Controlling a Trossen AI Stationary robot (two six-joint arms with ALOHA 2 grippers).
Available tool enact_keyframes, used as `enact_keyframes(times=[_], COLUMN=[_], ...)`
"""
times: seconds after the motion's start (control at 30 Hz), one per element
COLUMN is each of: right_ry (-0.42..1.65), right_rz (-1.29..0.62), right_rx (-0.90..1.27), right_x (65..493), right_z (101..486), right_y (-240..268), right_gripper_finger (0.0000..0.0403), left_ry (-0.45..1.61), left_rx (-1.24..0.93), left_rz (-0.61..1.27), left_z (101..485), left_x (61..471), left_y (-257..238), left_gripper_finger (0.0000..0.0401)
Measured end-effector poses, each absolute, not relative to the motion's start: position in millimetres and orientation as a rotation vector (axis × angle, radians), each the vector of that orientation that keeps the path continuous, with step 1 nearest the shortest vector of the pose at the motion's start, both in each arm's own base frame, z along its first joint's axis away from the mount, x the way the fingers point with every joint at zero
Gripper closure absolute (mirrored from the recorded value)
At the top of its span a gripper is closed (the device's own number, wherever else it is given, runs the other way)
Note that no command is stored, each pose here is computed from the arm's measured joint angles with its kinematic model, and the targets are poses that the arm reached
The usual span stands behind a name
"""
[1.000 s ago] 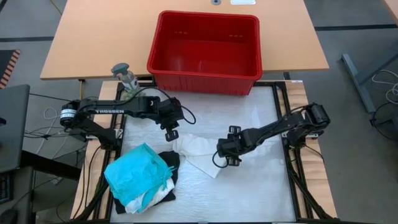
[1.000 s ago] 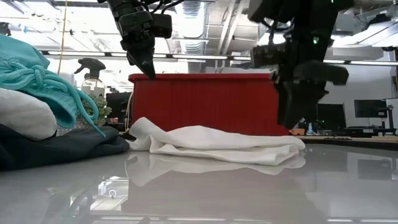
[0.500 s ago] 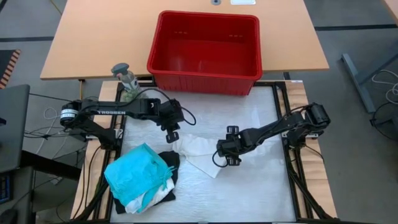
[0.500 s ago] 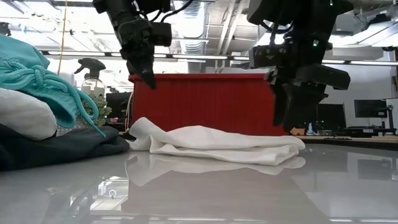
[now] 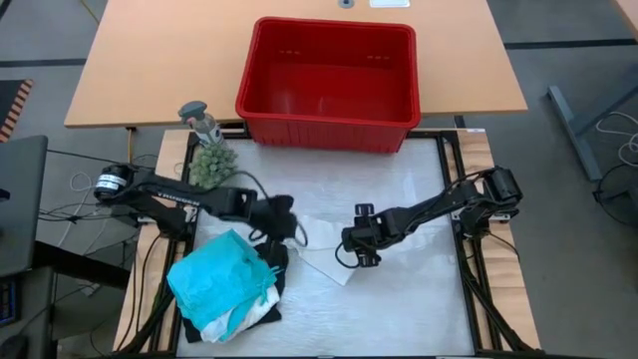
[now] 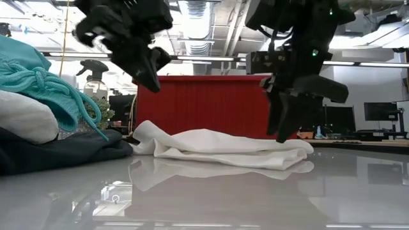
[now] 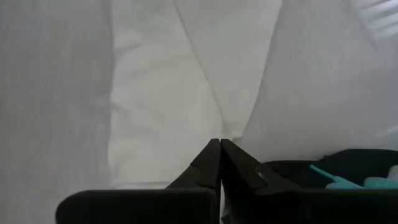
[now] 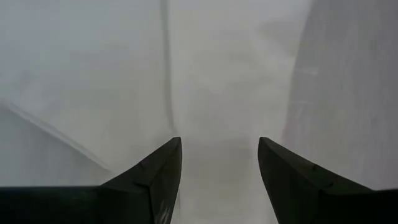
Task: Fold Laundry from Bin
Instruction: Fold the white shorts
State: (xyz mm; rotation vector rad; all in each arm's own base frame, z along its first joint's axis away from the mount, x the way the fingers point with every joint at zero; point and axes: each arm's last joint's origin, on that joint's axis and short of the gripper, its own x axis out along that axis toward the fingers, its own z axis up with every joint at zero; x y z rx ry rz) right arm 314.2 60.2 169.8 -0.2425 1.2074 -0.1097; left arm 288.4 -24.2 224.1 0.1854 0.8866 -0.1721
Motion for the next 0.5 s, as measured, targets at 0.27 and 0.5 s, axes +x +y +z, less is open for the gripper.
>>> enact_keyframes(times=[0.27, 0.5], right_ry=[1.209, 1.208], right_rz=[-0.098, -0.099], right_rx=[-0.252, -0.250], right_x=[313, 313], right_z=[170, 170], right_y=[64, 64], right_gripper_finger=[0.0169, 0.0169], left_ry=[0.878, 0.890], left_rx=[0.222, 0.316], left_rz=[-0.275, -0.422], left_z=[224, 215], left_x=[286, 288], left_y=[-41, -46], left_gripper_finger=[0.0372, 0.0292])
